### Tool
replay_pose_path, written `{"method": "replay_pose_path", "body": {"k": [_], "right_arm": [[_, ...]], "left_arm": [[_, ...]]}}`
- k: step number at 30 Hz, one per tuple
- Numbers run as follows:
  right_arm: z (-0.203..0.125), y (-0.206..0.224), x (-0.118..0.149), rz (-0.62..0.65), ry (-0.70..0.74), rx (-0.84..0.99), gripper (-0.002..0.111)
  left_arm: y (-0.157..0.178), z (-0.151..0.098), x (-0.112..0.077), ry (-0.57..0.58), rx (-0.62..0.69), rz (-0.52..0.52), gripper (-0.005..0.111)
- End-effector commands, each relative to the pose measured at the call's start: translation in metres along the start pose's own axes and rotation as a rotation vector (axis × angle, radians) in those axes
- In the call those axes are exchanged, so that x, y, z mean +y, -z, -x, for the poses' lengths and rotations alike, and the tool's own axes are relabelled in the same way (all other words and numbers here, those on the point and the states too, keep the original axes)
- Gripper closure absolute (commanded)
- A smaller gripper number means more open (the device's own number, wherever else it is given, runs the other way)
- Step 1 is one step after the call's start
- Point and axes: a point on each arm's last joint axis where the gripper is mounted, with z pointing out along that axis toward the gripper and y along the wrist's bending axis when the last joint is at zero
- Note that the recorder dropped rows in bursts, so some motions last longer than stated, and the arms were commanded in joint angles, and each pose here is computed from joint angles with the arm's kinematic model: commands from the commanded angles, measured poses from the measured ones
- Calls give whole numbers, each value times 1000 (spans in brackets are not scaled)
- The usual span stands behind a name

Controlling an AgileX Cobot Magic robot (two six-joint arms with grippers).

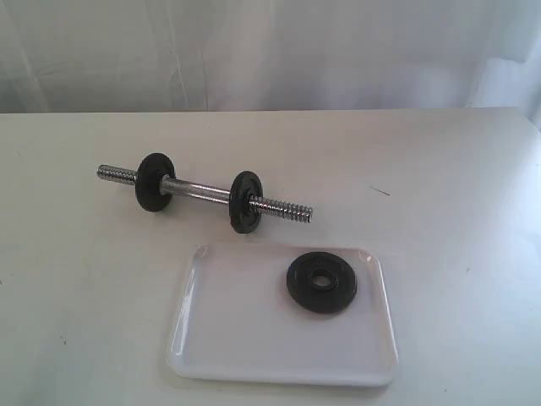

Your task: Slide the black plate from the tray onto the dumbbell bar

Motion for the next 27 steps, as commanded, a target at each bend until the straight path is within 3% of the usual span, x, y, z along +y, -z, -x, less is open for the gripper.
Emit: {"method": "replay_pose_path", "body": {"k": [1,18,22,27], "right_arm": [[1,0,0,2,10,-12,108],[1,0,0,2,10,-12,108],[1,0,0,2,10,-12,108],[1,0,0,2,13,-12,108]], "left_arm": [[0,-1,0,-1,0,-7,107],[0,1,0,-1,-24,-4,107],[2,16,2,-1,-191,15,107],[14,47,5,1,-556,57,107]]}}
